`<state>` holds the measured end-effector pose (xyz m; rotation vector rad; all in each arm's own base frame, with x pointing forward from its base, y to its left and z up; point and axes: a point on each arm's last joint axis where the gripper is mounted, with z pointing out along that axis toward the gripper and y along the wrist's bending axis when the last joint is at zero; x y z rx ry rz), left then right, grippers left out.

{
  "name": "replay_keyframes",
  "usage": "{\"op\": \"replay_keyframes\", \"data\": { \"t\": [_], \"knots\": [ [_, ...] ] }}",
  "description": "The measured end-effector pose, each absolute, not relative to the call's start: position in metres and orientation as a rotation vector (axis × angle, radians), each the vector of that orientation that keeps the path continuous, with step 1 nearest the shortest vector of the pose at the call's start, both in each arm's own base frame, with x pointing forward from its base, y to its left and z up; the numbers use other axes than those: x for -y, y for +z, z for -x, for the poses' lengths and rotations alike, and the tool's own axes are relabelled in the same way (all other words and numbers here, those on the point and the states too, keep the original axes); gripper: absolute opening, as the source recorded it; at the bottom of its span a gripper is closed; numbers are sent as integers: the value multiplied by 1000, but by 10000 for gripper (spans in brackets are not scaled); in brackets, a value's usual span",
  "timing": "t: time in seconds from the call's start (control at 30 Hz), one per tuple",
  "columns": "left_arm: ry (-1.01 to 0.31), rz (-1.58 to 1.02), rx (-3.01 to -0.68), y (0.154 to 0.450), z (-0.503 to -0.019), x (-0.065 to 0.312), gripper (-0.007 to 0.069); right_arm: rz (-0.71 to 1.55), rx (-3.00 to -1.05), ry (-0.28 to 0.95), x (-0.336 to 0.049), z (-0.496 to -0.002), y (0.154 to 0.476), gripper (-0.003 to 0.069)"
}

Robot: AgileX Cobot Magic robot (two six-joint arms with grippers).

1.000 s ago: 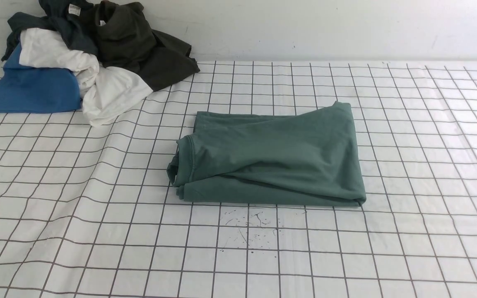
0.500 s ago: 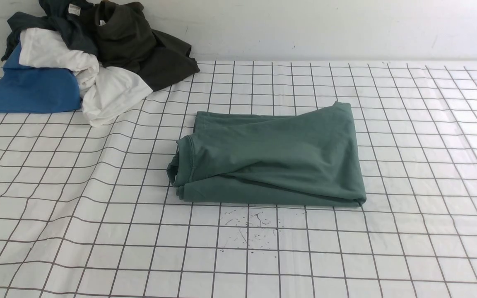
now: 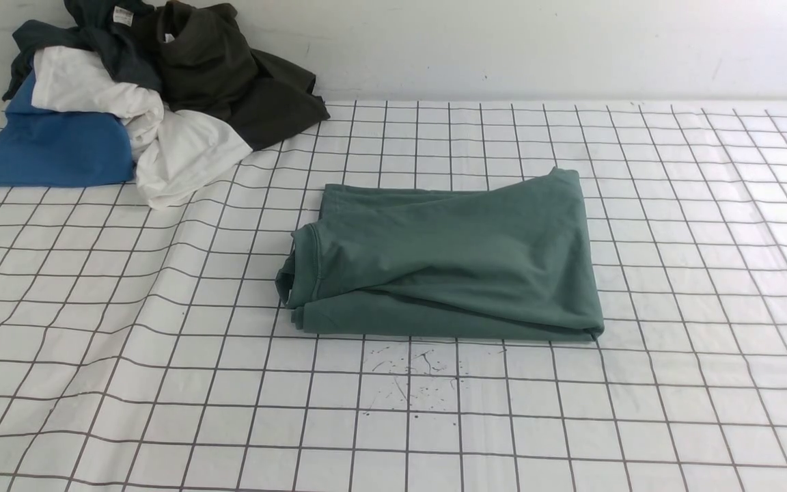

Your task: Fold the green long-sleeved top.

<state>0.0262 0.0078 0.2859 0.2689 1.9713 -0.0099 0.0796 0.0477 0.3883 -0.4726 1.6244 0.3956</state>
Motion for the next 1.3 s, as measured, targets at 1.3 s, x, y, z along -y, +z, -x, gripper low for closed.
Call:
{"op": "replay_keyframes", "data": {
  "t": [1.3],
  "knots": [
    [-9,-269,-1976,285,-26,-8,-8,-96,-1757,-46,4,-55,182,-14]
  ]
}}
